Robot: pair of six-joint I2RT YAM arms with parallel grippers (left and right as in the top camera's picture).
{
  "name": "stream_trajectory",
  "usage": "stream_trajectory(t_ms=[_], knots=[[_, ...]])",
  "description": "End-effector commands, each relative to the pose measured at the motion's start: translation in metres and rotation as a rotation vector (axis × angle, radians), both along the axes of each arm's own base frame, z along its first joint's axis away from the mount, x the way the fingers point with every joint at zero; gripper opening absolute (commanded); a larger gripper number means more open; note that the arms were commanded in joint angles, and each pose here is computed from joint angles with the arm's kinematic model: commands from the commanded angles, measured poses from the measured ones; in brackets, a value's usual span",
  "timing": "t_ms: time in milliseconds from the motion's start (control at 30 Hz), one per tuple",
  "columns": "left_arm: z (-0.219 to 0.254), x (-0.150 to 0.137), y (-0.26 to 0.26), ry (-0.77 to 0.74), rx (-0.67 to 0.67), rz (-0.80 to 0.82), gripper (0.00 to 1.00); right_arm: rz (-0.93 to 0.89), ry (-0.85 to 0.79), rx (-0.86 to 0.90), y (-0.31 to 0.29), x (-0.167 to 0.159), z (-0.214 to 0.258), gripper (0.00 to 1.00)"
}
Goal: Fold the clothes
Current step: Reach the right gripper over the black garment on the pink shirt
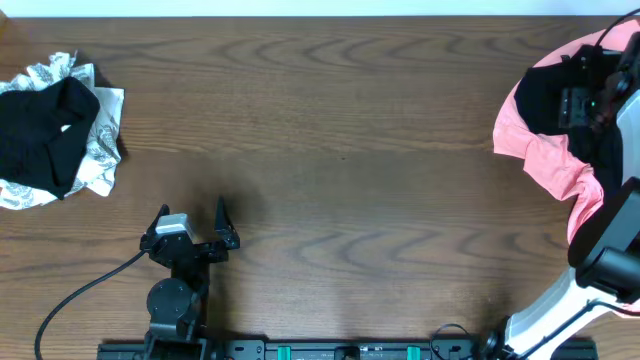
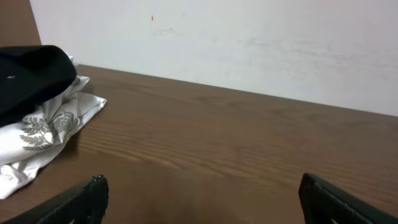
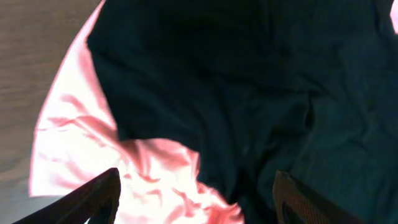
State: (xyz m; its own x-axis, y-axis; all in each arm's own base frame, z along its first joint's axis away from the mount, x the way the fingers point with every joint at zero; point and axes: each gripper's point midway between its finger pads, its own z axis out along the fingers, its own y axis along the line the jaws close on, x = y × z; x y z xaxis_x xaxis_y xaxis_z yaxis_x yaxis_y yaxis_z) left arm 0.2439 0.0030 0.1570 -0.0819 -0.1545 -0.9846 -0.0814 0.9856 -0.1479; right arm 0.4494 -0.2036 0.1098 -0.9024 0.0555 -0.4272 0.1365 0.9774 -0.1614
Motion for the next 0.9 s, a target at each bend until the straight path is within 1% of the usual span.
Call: stream_trajectory(t_ms=[0, 100, 267, 500, 667, 700, 767, 867], knots=[[-0.018, -0.001, 0.003, 0.051, 0.021, 0.015, 0.98, 0.071, -0.02, 0.032, -0.001, 0.01, -0.01, 0.76], [-0.018, -0.001, 0.003, 0.051, 0.021, 0.015, 0.98, 0.136, -0.031, 0.06, 0.004, 0.019, -0.024, 0.75], [-0.018, -0.001, 0.003, 0.051, 0.021, 0.015, 0.98, 0.185, -0.033, 0.072, 0.005, 0.031, -0.051, 0.73], [-0.018, -0.001, 0.003, 0.051, 0.021, 0.015, 0.98, 0.212, -0.036, 0.057, 0.0, 0.042, -0.079, 0.72], [-0.018, -0.001, 0.003, 0.051, 0.021, 0.015, 0.98, 0.232, -0.008, 0.063, 0.0, 0.042, -0.101, 0.66], [-0.018, -0.001, 0.003, 0.051, 0.021, 0.015, 0.98, 0.231, 0.002, 0.07, 0.001, 0.04, -0.107, 0.63], [-0.018, -0.001, 0.003, 0.051, 0.021, 0.015, 0.98, 0.231, 0.015, 0.078, 0.002, 0.039, -0.115, 0.52], [-0.018, -0.001, 0.003, 0.051, 0.021, 0.015, 0.98, 0.23, 0.011, 0.075, 0.001, 0.04, -0.115, 0.27]])
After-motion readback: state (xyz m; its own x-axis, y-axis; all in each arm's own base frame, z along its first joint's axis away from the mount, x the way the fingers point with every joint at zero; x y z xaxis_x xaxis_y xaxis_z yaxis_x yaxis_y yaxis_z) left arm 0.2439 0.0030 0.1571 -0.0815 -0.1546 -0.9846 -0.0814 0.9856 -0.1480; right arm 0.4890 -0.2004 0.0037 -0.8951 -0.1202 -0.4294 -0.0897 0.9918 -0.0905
